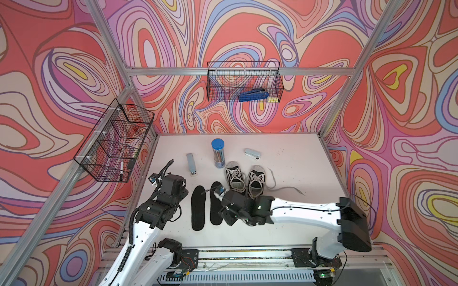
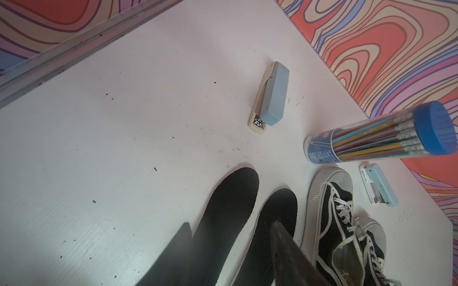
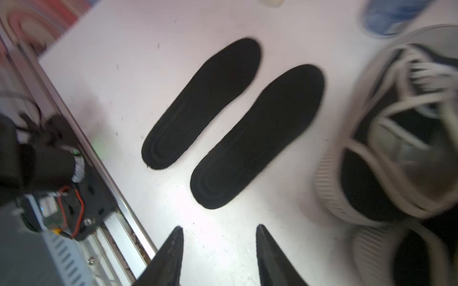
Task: Remove the insole from the shoe
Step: Place the insole at the center of the board, then adjust the shoe at the center of the board.
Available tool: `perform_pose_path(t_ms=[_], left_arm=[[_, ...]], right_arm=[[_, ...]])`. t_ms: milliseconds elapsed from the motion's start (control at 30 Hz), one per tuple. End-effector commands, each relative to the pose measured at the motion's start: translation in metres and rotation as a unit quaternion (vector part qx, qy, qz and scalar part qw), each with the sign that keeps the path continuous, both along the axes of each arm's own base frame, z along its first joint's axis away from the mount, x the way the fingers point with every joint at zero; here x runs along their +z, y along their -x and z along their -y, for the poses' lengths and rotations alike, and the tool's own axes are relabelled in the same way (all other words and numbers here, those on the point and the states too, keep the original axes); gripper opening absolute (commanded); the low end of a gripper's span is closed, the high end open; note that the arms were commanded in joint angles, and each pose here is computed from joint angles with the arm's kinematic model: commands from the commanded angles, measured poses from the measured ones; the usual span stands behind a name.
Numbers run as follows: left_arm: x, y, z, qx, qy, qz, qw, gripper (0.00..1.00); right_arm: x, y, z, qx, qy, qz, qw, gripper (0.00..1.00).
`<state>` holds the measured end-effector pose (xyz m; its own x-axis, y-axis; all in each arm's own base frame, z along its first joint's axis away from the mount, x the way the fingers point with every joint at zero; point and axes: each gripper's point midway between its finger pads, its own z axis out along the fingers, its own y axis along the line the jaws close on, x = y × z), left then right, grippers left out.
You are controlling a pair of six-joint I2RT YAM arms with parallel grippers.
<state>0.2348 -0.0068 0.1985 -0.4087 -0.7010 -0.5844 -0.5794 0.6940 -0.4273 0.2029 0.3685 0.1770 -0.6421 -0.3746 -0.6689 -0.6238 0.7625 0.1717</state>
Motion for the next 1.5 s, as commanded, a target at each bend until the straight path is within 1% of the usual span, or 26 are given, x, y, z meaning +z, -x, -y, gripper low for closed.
perform_pose_path(t_ms=[0, 100, 167, 233, 333, 500, 567, 633, 733, 767, 833, 900, 933, 1000, 1133, 1167, 1200, 1267, 1333, 1400, 1433, 1467], left_arm=[[-0.008, -0.004, 0.001, -0.007, -0.005, -0.006, 1.000, 0.53], [-0.011, -0.009, 0.008, -0.027, 0.001, -0.007, 1.000, 0.53], [-0.014, -0.011, 0.012, -0.038, 0.002, -0.014, 0.999, 0.54], [-0.018, -0.012, 0.015, -0.044, 0.002, -0.020, 0.999, 0.54], [-0.021, -0.013, 0.015, -0.046, 0.002, -0.022, 0.999, 0.54], [-0.024, -0.014, 0.016, -0.052, -0.001, -0.026, 0.998, 0.54], [-0.025, -0.014, 0.016, -0.052, -0.004, -0.027, 0.998, 0.54], [-0.026, -0.015, 0.015, -0.051, -0.007, -0.029, 0.998, 0.54], [-0.028, -0.016, 0.016, -0.052, -0.008, -0.030, 0.998, 0.54], [-0.028, -0.017, 0.016, -0.053, -0.008, -0.031, 0.998, 0.54], [-0.030, -0.017, 0.016, -0.052, -0.009, -0.033, 0.998, 0.54], [-0.032, -0.017, 0.015, -0.051, -0.013, -0.036, 0.998, 0.54], [-0.032, -0.017, 0.015, -0.051, -0.014, -0.037, 0.998, 0.54], [-0.034, -0.017, 0.014, -0.050, -0.016, -0.039, 0.998, 0.54], [-0.036, -0.017, 0.013, -0.047, -0.019, -0.042, 0.998, 0.54], [-0.037, -0.017, 0.013, -0.047, -0.020, -0.044, 0.998, 0.54], [-0.037, -0.018, 0.012, -0.046, -0.023, -0.044, 0.998, 0.54], [-0.039, -0.019, 0.009, -0.044, -0.035, -0.044, 0.997, 0.54], [-0.038, -0.025, 0.004, -0.045, -0.060, -0.033, 0.997, 0.54], [-0.036, -0.034, -0.002, -0.054, -0.102, -0.014, 0.993, 0.57], [-0.035, -0.038, -0.008, -0.051, -0.126, -0.007, 0.991, 0.60], [-0.032, -0.045, -0.012, -0.056, -0.147, 0.004, 0.988, 0.65]], right_arm=[[-0.016, -0.044, 0.112, -0.230, 0.040, -0.041, 0.972, 0.51], [-0.031, -0.055, 0.170, -0.315, 0.033, -0.072, 0.946, 0.58], [-0.039, -0.063, 0.186, -0.334, 0.011, -0.098, 0.938, 0.60], [-0.045, -0.073, 0.187, -0.327, -0.006, -0.118, 0.938, 0.63], [-0.058, -0.086, 0.177, -0.307, -0.003, -0.135, 0.942, 0.65], [-0.083, -0.107, 0.160, -0.283, 0.008, -0.151, 0.947, 0.64], [-0.093, -0.113, 0.154, -0.273, 0.015, -0.155, 0.949, 0.60], [-0.101, -0.120, 0.152, -0.267, 0.026, -0.154, 0.951, 0.55], [-0.108, -0.132, 0.151, -0.249, 0.057, -0.138, 0.957, 0.43], [-0.110, -0.136, 0.152, -0.240, 0.077, -0.130, 0.959, 0.37], [-0.116, -0.142, 0.157, -0.222, 0.117, -0.115, 0.961, 0.29], [-0.113, -0.149, 0.159, -0.205, 0.138, -0.095, 0.964, 0.18], [-0.120, -0.151, 0.159, -0.198, 0.152, -0.096, 0.963, 0.15], [-0.121, -0.158, 0.157, -0.190, 0.158, -0.096, 0.964, 0.10], [-0.125, -0.168, 0.153, -0.190, 0.153, -0.107, 0.964, 0.09], [-0.126, -0.170, 0.151, -0.194, 0.151, -0.109, 0.963, 0.10], [-0.126, -0.171, 0.150, -0.196, 0.148, -0.112, 0.963, 0.13], [-0.122, -0.172, 0.148, -0.197, 0.140, -0.113, 0.964, 0.27], [-0.104, -0.170, 0.149, -0.201, 0.119, -0.097, 0.968, 0.40], [-0.067, -0.166, 0.153, -0.209, 0.080, -0.054, 0.973, 0.51], [-0.045, -0.163, 0.159, -0.214, 0.061, -0.023, 0.975, 0.56], [-0.022, -0.161, 0.169, -0.224, 0.049, 0.012, 0.973, 0.59]])
